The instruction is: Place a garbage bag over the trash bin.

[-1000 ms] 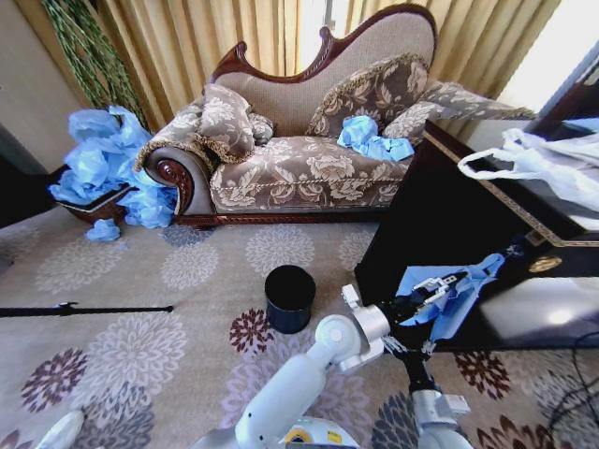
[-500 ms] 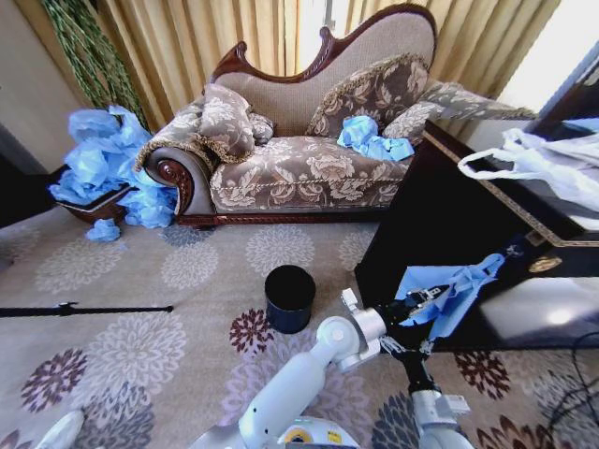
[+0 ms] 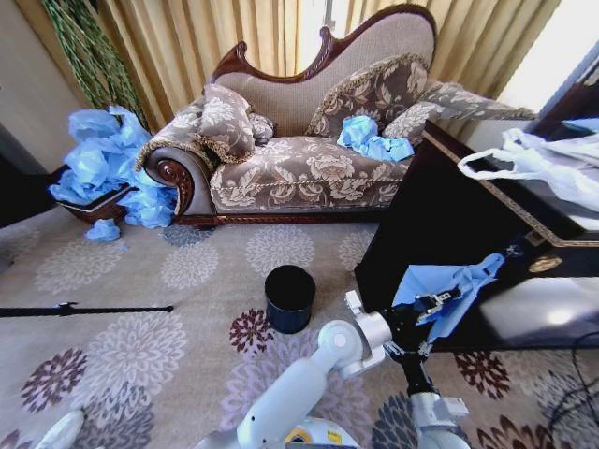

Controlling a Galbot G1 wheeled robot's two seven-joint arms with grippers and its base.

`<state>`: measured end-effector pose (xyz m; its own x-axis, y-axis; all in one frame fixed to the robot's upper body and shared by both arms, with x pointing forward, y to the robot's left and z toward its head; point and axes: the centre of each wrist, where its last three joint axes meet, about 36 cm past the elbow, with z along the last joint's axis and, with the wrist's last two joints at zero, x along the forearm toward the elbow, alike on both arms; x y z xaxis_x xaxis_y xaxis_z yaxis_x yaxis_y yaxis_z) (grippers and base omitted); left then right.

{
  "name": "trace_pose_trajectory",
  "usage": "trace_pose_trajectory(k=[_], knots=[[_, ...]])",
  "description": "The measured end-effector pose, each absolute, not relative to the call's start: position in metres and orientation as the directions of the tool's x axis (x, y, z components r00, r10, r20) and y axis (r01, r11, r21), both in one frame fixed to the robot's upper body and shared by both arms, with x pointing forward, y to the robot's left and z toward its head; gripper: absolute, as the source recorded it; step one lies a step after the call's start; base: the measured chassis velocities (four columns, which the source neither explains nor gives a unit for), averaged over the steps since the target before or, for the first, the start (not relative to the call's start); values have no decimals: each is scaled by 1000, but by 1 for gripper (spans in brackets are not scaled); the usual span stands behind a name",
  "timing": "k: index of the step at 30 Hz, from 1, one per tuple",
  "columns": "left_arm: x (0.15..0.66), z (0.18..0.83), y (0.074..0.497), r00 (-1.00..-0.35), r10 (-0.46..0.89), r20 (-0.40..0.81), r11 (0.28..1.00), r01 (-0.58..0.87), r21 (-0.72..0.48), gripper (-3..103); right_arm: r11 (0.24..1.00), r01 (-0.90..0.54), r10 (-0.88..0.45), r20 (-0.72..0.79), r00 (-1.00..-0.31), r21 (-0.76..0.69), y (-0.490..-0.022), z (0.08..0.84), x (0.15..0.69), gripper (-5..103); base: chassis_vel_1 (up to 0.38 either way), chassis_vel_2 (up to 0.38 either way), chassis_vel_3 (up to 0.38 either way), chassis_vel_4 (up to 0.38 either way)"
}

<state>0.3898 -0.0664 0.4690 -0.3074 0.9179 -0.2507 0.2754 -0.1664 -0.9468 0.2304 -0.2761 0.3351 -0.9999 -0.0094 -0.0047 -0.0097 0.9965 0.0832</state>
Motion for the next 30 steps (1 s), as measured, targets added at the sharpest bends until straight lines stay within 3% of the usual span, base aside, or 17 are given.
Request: trace_pose_trajectory(k=[4, 7, 13, 15, 16, 19, 22, 25, 30], knots=[[390, 472, -66, -307, 916, -257, -168, 287, -943, 28, 997, -10, -10, -6, -1000, 82, -276, 335, 231, 100, 0, 0, 0, 0], [391, 471, -65, -312, 915, -255, -164, 290, -943, 34, 997, -11, -11, -5, -1000, 79, -277, 335, 231, 100, 0, 0, 0, 0], [386, 479, -61, -314, 907, -280, -186, 299, -936, 61, 997, -11, -11, -9, -1000, 77, -277, 335, 233, 100, 0, 0, 0, 0], [383, 481, -60, -313, 905, -288, -193, 301, -934, 61, 997, -11, -10, -9, -1000, 77, -277, 335, 234, 100, 0, 0, 0, 0], [379, 483, -57, -313, 902, -298, -200, 308, -930, 72, 997, -11, -11, -7, -1000, 78, -277, 334, 234, 100, 0, 0, 0, 0], [378, 483, -50, -322, 898, -301, -199, 314, -928, 77, 997, -15, -14, -5, -1000, 80, -275, 332, 236, 100, 0, 0, 0, 0], [383, 483, -48, -340, 891, -302, -196, 312, -930, 93, 997, -20, -20, -7, -1000, 80, -273, 330, 240, 100, 0, 0, 0, 0], [388, 482, -51, -345, 890, -299, -193, 310, -931, 101, 996, -23, -22, -9, -1000, 81, -272, 330, 243, 100, 0, 0, 0, 0], [397, 474, -55, -346, 897, -274, -167, 307, -937, 97, 997, -22, -21, -9, -1000, 76, -274, 331, 244, 100, 0, 0, 0, 0]])
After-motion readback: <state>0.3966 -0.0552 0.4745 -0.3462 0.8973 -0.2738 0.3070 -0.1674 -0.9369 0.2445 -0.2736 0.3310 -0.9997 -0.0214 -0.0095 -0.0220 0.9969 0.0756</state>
